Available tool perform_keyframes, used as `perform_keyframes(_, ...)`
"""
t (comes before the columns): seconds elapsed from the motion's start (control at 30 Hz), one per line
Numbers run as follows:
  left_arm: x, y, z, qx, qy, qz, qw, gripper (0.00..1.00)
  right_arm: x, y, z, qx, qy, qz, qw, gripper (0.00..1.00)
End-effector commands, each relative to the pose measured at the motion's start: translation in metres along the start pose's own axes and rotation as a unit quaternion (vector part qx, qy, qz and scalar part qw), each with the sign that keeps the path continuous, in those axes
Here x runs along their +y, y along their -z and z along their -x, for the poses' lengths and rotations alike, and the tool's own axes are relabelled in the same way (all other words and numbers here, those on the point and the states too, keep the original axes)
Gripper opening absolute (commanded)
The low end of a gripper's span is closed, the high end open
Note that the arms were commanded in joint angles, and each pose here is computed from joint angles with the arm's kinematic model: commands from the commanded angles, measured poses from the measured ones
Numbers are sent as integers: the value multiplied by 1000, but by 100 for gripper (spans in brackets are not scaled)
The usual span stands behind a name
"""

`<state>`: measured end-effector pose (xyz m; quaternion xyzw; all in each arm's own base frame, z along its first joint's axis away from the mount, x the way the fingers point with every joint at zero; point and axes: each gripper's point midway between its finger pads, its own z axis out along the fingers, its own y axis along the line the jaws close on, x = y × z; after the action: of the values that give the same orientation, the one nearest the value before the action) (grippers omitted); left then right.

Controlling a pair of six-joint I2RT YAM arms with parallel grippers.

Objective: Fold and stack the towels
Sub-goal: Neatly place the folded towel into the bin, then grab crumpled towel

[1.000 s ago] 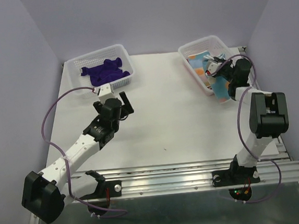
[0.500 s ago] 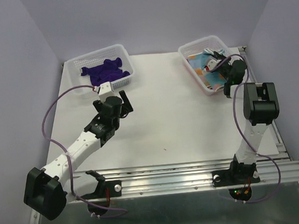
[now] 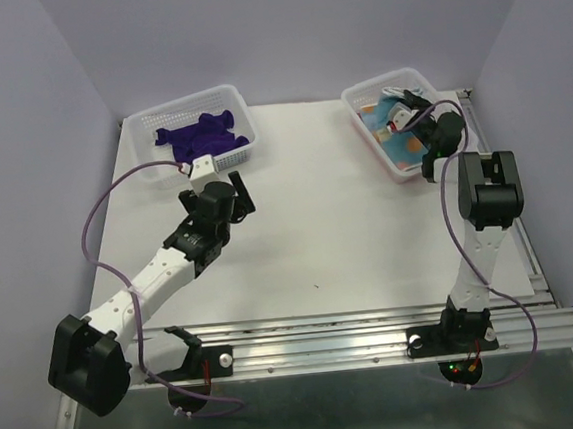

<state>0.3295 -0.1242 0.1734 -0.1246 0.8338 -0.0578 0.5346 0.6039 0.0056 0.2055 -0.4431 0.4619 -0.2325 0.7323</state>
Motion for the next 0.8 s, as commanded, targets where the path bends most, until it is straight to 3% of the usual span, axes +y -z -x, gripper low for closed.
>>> perform_keyframes(0.0, -7, -1, 29, -33, 7, 3, 999, 99, -31, -15, 19, -30, 16, -49, 998, 76)
perform_keyframes(0.03, -8, -3, 30, -33, 5, 4, 999, 99, -32, -15, 16, -24, 16, -53, 998, 100)
perform_keyframes(0.23, -2, -14, 51, -30, 15, 25, 999, 99, -48, -5, 36, -42, -28, -93, 994, 100)
perform_keyframes(0.37, 0, -29, 84, -48, 29, 34, 998, 99, -74, 15, 68, -97, -112, -157, 976, 100)
perform_keyframes(0.47, 7, -53, 111, -49, 43, 41, 997, 99, -89, 28, 98, -134, -253, -171, 943, 100)
perform_keyframes(0.5, 4, -60, 116, -42, 46, 31, 998, 99, -79, 23, 93, -100, -307, -141, 936, 100)
perform_keyframes(0.53, 2, -65, 136, -55, 47, 28, 997, 99, -92, 23, 107, -93, -343, -129, 926, 100)
perform_keyframes(0.57, 7, -83, 130, -39, 40, 41, 998, 99, -108, 11, 121, -92, -372, -104, 918, 100)
perform_keyframes(0.6, 10, -92, 151, -49, 47, 40, 997, 99, -71, 2, 107, -4, -467, -43, 883, 100)
perform_keyframes(0.67, 16, -124, 141, -20, 30, 49, 998, 99, -81, -13, 132, 16, -540, -26, 841, 100)
perform_keyframes(0.7, 16, -135, 142, -11, 26, 42, 999, 99, -64, -9, 128, 61, -577, -10, 814, 100)
perform_keyframes(0.77, 18, -166, 145, 2, 13, 48, 999, 99, -61, -7, 139, 91, -629, -16, 772, 100)
